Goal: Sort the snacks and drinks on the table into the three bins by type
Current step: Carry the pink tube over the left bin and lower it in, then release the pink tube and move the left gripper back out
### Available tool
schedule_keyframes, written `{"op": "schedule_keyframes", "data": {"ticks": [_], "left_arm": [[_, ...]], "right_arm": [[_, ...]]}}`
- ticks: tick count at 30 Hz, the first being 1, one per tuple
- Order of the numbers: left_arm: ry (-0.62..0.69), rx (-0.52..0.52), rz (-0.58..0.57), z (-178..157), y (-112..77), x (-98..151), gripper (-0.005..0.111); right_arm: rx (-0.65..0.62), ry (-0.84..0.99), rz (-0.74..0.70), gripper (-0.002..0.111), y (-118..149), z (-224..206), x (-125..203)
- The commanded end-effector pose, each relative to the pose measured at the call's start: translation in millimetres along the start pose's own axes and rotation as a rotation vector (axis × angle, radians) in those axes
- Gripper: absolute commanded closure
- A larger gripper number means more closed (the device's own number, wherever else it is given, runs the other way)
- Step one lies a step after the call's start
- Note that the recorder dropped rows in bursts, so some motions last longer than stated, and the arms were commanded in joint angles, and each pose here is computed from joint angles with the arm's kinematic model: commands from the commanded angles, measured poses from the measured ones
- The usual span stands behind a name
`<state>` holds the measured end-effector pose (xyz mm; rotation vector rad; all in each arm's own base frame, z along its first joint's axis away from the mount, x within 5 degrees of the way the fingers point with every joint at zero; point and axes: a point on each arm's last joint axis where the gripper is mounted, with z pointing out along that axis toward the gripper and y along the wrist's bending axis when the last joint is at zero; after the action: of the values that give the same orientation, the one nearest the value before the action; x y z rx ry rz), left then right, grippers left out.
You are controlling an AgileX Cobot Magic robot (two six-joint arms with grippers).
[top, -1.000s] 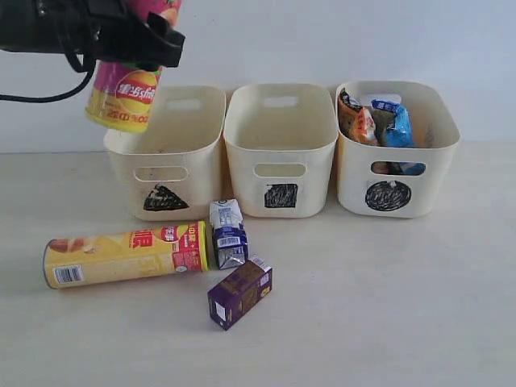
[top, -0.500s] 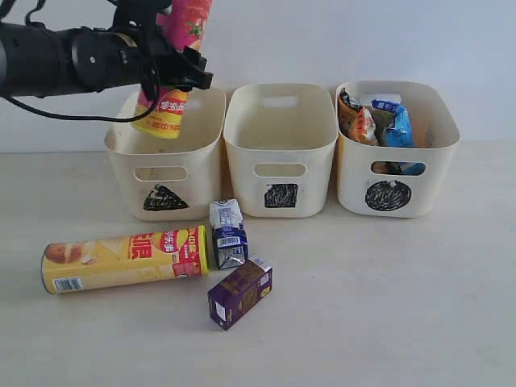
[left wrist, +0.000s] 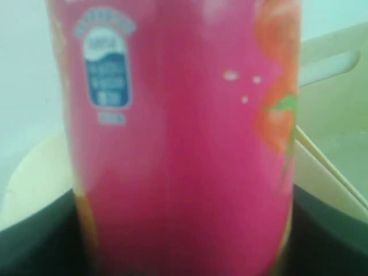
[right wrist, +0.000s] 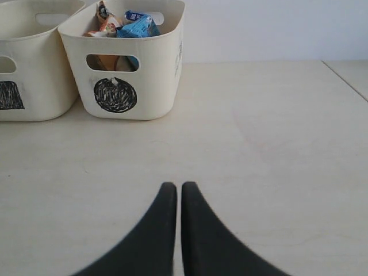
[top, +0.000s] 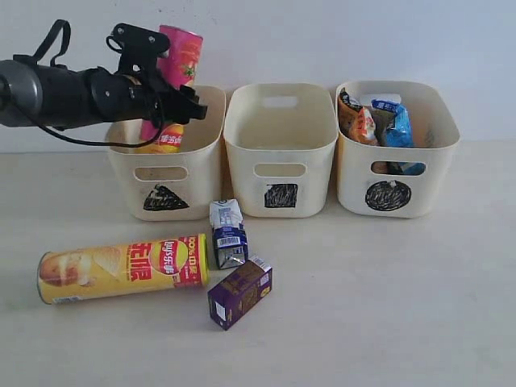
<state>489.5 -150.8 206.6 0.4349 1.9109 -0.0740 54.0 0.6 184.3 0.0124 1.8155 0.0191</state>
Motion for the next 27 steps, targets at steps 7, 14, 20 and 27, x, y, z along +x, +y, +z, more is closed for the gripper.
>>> {"op": "schedule_keyframes", "data": {"ticks": [7,14,20,27], "left_arm": [[0.078,0.035,-0.024,1,-2.3,7,0.015],[0.115,0.078,-0.016,-21,-1.7,-15,0.015],[0.307,0.178,0.152,-67,-1.2,-36,0.015],[0.668,0.204,0.213,-117,14.0,-29,0.025]], "right_arm": [[0.001,-0.006,0.001,0.108,0,0,1],[0.001,-0.006,0.001,0.108,0,0,1],[0.002,-0.011,-0.002,0.108,0,0,0],[0.002,-0.011,-0.002,0.108,0,0,0]]}}
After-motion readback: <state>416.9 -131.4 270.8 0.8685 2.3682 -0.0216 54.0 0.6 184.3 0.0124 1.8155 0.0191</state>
